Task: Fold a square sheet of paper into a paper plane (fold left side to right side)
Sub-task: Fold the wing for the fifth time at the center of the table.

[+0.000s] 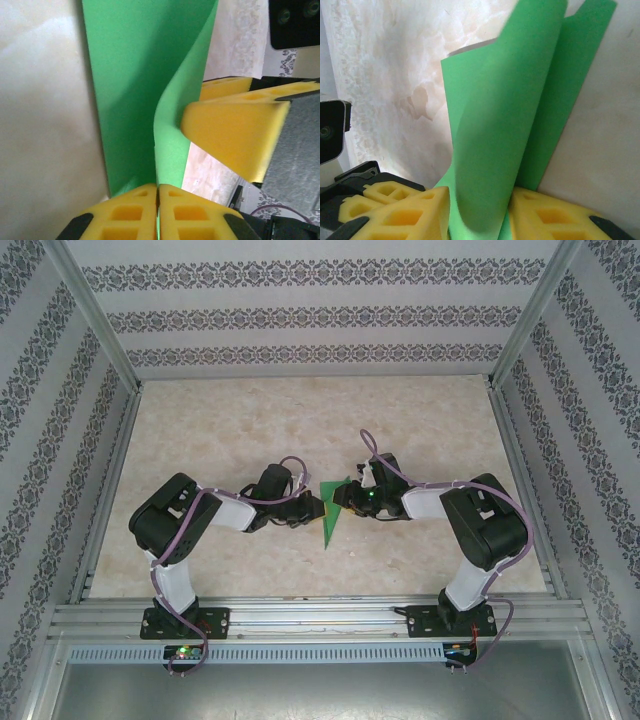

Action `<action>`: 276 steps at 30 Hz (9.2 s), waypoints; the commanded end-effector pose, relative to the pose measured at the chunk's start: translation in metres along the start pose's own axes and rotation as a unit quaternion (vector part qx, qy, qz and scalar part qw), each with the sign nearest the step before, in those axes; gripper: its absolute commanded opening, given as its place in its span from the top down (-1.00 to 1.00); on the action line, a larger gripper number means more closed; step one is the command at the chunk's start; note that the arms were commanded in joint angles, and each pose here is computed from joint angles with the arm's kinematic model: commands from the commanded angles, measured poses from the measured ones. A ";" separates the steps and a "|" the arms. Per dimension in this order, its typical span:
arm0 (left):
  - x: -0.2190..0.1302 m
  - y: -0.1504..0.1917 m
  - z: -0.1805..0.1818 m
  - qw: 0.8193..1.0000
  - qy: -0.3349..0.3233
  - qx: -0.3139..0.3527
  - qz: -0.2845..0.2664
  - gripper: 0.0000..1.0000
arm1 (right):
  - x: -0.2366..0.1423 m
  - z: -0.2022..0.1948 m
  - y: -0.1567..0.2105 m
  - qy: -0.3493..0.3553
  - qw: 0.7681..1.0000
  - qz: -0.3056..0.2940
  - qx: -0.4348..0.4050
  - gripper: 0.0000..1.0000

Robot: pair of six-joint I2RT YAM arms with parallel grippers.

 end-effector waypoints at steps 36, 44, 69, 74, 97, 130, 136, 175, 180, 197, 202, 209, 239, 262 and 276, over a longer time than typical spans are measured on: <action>0.006 -0.001 0.031 0.997 -0.072 -0.001 0.022 0.97 | 0.012 -0.025 0.007 0.076 0.997 0.012 0.002 0.24; 0.006 0.003 0.040 0.993 -0.107 -0.015 0.039 1.00 | 0.011 -0.018 0.006 0.065 0.998 0.012 -0.002 0.24; 0.010 0.011 0.060 0.981 -0.174 -0.049 0.075 1.00 | 0.000 -0.002 0.001 0.032 0.999 -0.005 -0.003 0.28; 0.011 0.012 0.061 0.980 -0.176 -0.051 0.076 1.00 | -0.003 -0.001 0.000 0.030 1.000 -0.009 -0.005 0.24; 0.011 0.013 0.064 0.978 -0.184 -0.058 0.080 1.00 | -0.025 0.009 -0.001 0.011 1.000 -0.025 -0.012 0.27; 0.011 0.013 0.064 0.978 -0.183 -0.059 0.080 1.00 | 0.000 0.002 0.001 0.087 0.996 0.002 -0.019 0.67; 0.012 0.013 0.064 0.978 -0.182 -0.059 0.082 1.00 | 0.000 -0.001 0.001 0.096 0.995 0.000 -0.018 0.67; -0.002 -0.007 -0.083 0.995 -0.039 0.059 0.077 0.88 | 0.006 -0.046 0.009 0.206 0.978 0.026 0.012 0.94; 0.010 -0.002 -0.069 0.993 -0.057 0.050 0.094 0.91 | 0.006 -0.046 0.010 0.208 0.978 0.028 0.012 0.94; 0.017 0.010 -0.028 0.986 -0.119 0.029 0.110 0.93 | 0.006 -0.049 0.010 0.218 0.975 0.031 0.009 0.95; 0.016 0.013 -0.021 0.985 -0.132 0.027 0.112 0.94 | 0.006 -0.048 0.010 0.221 0.975 0.031 0.007 0.94; 0.015 0.016 -0.014 0.983 -0.145 0.024 0.112 0.94 | 0.006 -0.048 0.010 0.224 0.974 0.032 0.004 0.95; 0.023 0.037 0.020 0.973 -0.186 -0.005 0.136 1.00 | -0.037 0.034 0.000 0.014 0.996 -0.010 -0.091 0.93; 0.017 0.040 0.029 0.959 -0.238 -0.017 0.152 1.00 | 0.010 -0.002 -0.002 0.087 0.993 -0.002 -0.082 0.94; 0.018 0.043 0.034 0.952 -0.256 -0.028 0.166 1.00 | 0.005 -0.015 -0.020 0.136 0.986 -0.029 -0.087 0.95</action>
Point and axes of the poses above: each hand's point on the last joint's axis, 136 mm out from that joint toward the fingers, its own x axis out along the fingers, its own z axis along the line the jaws close on, y = z × x, the point moved 7 cm from there along -x, back along the fingers, and after that the axes turned 14 degrees about x, right-handed, at the moved point
